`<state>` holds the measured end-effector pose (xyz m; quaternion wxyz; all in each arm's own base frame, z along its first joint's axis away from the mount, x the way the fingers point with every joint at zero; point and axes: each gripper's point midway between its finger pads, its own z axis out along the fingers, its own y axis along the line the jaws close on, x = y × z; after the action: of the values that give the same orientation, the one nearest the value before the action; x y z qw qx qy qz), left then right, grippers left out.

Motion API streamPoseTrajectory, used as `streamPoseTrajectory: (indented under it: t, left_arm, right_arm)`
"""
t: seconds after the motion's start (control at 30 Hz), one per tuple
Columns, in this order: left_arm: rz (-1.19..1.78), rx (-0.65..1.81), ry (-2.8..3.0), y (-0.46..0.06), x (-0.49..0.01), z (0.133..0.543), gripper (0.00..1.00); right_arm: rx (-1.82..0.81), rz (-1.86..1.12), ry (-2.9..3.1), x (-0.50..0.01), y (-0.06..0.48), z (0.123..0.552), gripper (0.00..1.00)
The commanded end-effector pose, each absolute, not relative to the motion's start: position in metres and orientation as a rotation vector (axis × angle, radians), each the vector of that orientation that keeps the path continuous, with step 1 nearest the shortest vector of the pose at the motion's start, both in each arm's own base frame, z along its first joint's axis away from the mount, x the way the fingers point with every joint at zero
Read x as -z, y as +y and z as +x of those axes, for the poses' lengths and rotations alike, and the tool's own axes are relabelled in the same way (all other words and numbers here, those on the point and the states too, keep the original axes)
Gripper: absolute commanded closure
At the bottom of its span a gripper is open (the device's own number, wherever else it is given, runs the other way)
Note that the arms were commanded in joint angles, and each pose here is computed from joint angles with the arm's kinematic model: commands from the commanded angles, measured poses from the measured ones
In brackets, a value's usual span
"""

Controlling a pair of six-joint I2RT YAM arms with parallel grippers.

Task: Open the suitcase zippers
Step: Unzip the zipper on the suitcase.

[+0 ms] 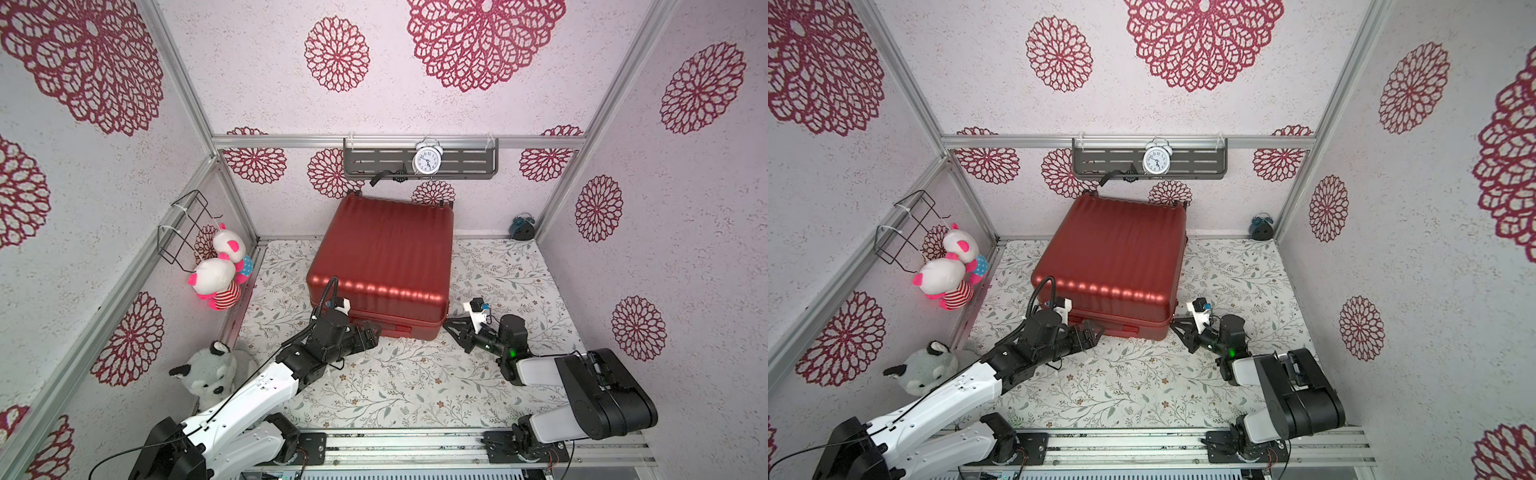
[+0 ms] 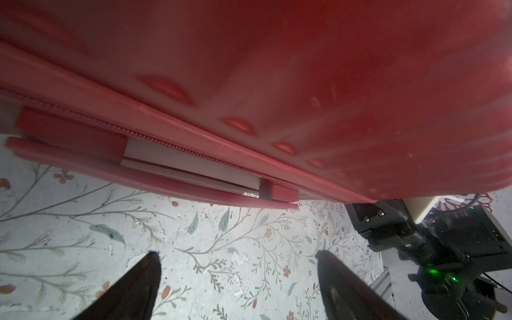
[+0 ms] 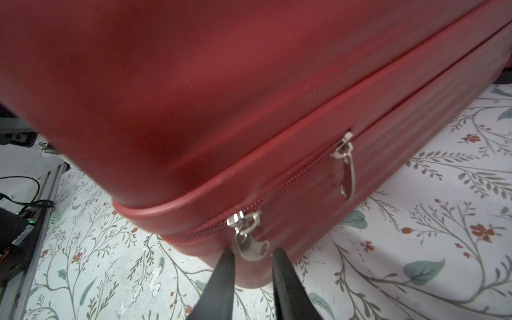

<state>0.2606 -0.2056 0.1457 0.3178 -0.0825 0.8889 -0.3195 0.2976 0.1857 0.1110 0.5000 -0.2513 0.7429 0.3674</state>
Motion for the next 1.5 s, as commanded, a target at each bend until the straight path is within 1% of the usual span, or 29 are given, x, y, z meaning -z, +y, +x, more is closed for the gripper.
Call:
streamPoseTrajectory:
  t: [0.0, 0.07, 0.13, 0.23, 0.4, 0.87, 0.97, 1.1, 1.47]
  left_arm:
    - [-0.188, 0.871, 2.307, -0.214, -0.158, 0.264, 0.09]
    - [-0.186, 0.873, 2.307, -0.215, -0.158, 0.264, 0.09]
    - [-0.185, 0.876, 2.302, -0.216, -0.16, 0.265, 0.09]
    - [-0.177, 0.883, 2.302, -0.218, -0.161, 0.265, 0.09]
    - [-0.166, 0.883, 2.311, -0.222, -0.16, 0.266, 0.09]
    - [-0.155, 0.884, 2.314, -0.225, -0.161, 0.266, 0.08]
    - [-0.152, 0.886, 2.311, -0.226, -0.163, 0.266, 0.08]
    - [-0.146, 0.894, 2.306, -0.228, -0.166, 0.266, 0.08]
    - [-0.116, 0.957, 2.281, -0.24, -0.178, 0.267, 0.08]
  right_arm:
    - [-0.794, -0.646, 1.686, -0.143, 0.189, 0.311, 0.65]
    - [-0.763, -0.642, 1.7, -0.143, 0.186, 0.312, 0.62]
    - [-0.749, -0.655, 1.712, -0.142, 0.185, 0.312, 0.62]
    - [-0.767, -0.682, 1.719, -0.14, 0.189, 0.311, 0.69]
    - [-0.753, -0.69, 1.742, -0.134, 0.189, 0.318, 0.76]
    - [-0.824, -0.734, 1.698, -0.14, 0.198, 0.314, 0.84]
    - [-0.837, -0.748, 1.687, -0.142, 0.2, 0.31, 0.89]
    - [-0.851, -0.767, 1.675, -0.144, 0.201, 0.304, 1.0]
    - [-0.772, -0.746, 1.781, -0.136, 0.198, 0.287, 1.0]
